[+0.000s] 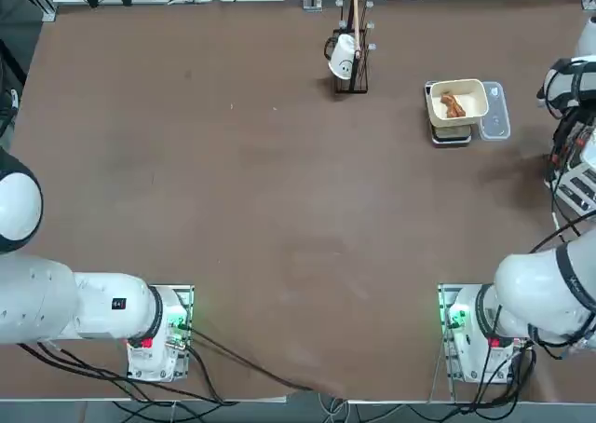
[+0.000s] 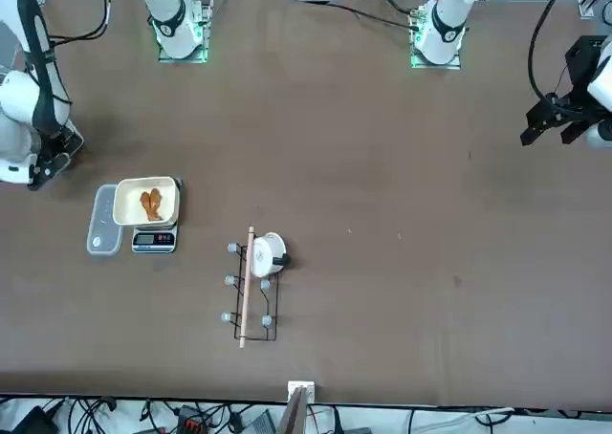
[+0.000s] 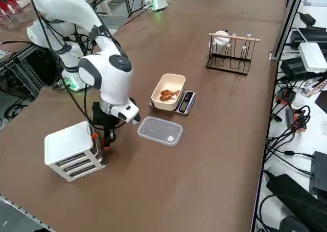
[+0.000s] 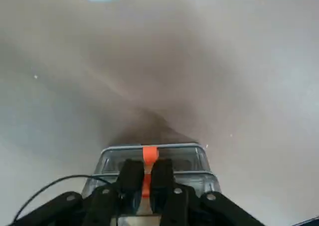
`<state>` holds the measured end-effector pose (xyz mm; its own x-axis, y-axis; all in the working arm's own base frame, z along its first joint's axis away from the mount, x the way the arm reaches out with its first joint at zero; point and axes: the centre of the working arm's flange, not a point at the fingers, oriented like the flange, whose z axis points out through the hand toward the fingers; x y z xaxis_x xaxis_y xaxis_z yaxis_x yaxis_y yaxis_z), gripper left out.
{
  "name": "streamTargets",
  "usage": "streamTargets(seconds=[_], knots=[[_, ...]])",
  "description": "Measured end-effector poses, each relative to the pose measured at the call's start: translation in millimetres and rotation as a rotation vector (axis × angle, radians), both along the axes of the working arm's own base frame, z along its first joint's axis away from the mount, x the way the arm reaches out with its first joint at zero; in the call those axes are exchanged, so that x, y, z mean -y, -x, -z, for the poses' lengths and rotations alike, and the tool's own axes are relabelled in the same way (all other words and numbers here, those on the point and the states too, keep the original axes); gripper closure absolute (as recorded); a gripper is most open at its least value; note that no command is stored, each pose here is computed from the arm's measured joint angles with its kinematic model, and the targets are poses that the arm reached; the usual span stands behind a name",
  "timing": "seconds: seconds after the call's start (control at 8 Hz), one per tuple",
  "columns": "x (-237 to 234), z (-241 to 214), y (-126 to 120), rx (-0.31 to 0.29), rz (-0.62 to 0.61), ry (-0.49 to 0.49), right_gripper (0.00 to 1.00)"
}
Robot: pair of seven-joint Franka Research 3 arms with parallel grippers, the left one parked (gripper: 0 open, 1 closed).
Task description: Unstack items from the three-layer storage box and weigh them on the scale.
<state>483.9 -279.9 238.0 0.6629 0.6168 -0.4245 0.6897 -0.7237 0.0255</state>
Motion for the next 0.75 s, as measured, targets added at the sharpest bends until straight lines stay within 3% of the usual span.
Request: streamTargets(seconds=[0.75], knots=[[-58,-8,-46,0.070,-0.032,0.008,0.88]])
